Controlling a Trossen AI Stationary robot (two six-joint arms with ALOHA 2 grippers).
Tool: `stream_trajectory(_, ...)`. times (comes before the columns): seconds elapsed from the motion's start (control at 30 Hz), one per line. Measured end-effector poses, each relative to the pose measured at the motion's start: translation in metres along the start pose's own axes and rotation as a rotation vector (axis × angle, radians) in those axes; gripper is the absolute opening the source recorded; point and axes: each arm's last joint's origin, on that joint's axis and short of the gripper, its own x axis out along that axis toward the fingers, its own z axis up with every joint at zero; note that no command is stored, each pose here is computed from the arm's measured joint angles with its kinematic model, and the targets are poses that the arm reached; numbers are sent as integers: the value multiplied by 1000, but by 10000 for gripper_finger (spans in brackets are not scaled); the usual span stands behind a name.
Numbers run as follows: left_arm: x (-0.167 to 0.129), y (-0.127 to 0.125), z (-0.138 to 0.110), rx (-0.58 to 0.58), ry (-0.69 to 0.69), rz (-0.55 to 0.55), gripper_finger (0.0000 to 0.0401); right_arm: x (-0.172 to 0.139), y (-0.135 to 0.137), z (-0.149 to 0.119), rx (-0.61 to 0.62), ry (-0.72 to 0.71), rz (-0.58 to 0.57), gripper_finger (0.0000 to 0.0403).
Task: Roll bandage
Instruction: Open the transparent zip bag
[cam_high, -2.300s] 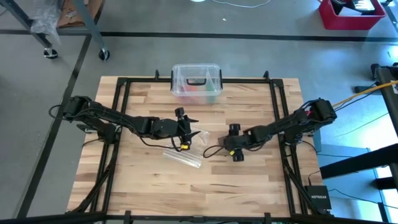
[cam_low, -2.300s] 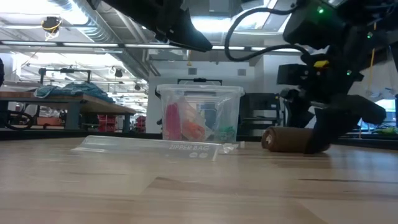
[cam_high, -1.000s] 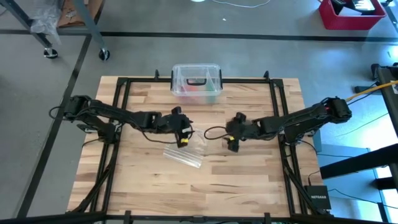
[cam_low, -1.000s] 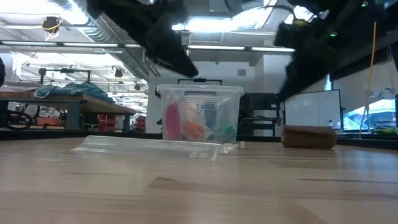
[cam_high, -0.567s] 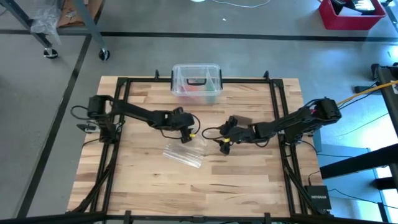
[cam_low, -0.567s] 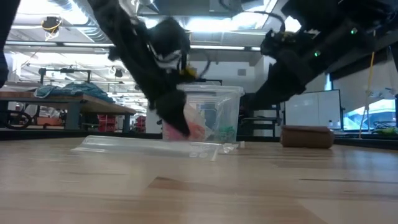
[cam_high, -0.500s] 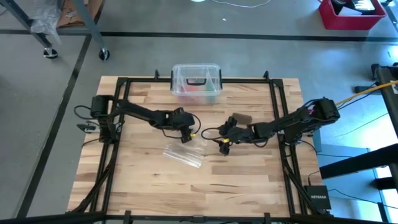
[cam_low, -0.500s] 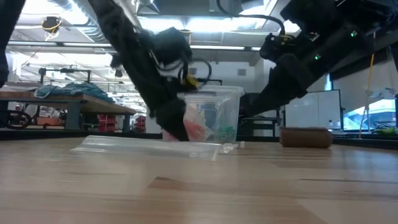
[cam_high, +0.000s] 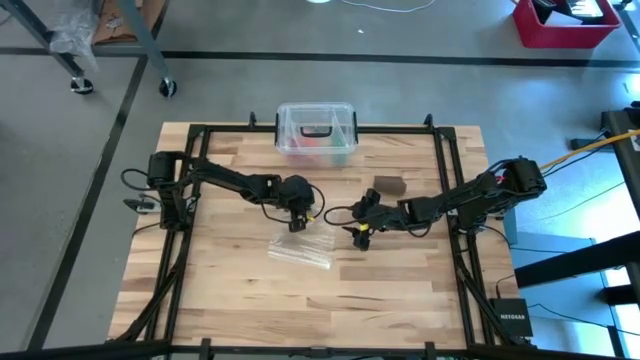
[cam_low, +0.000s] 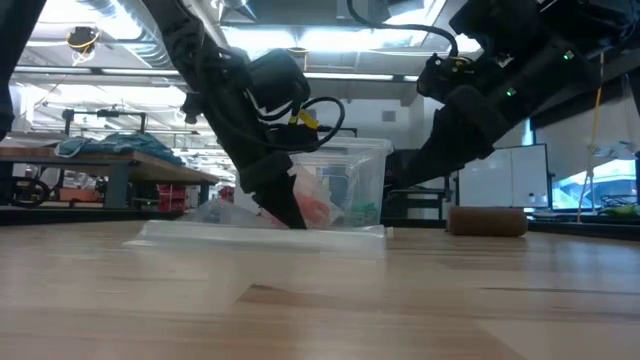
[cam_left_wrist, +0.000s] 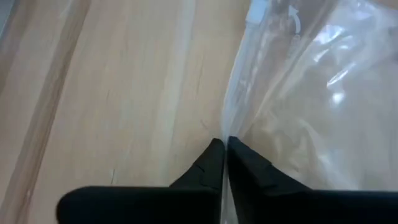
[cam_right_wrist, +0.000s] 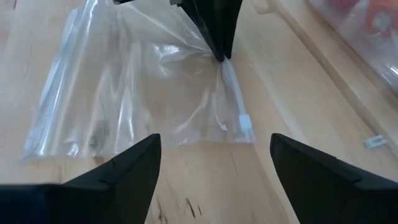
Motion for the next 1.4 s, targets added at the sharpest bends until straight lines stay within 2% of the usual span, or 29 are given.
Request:
stream_trajectory(0.17,-5,-5,2,31,-11,14,4,0,0,0,0,4,-1,302)
stream_trajectory(0.27,-17,-12,6,60,-17,64,4,-3,-1,-1,-14,47,-13,302)
stream_trajectory(0.43,-60,-32,32,151,-195,212,2,-21,-4,13,-10,119,-43,302)
stream_trajectory(0.6,-96,-55,43,238,-326,338,2,-33,-5,22,26,68,-20,302)
stream_trajectory(0.7,-115,-64,47,266,-385,375,1,-34,-5,25,27,-44,24,302)
stream_trajectory(0.83,-122,-70,46,273,-404,398,2,-33,-2,21,50,-158,159,302)
stream_trajectory(1.03,-123,-73,46,300,-408,400,2,-34,-1,26,89,-361,216,302)
stream_trajectory(1.13,-124,-73,48,291,-431,396,2,-31,-1,23,86,-352,199,303)
stream_trajectory(1.23,-125,-75,50,298,-457,339,2,-30,-1,22,84,-333,205,303)
stream_trajectory(1.4,-125,-78,50,325,-461,319,3,-35,1,34,98,-400,226,287)
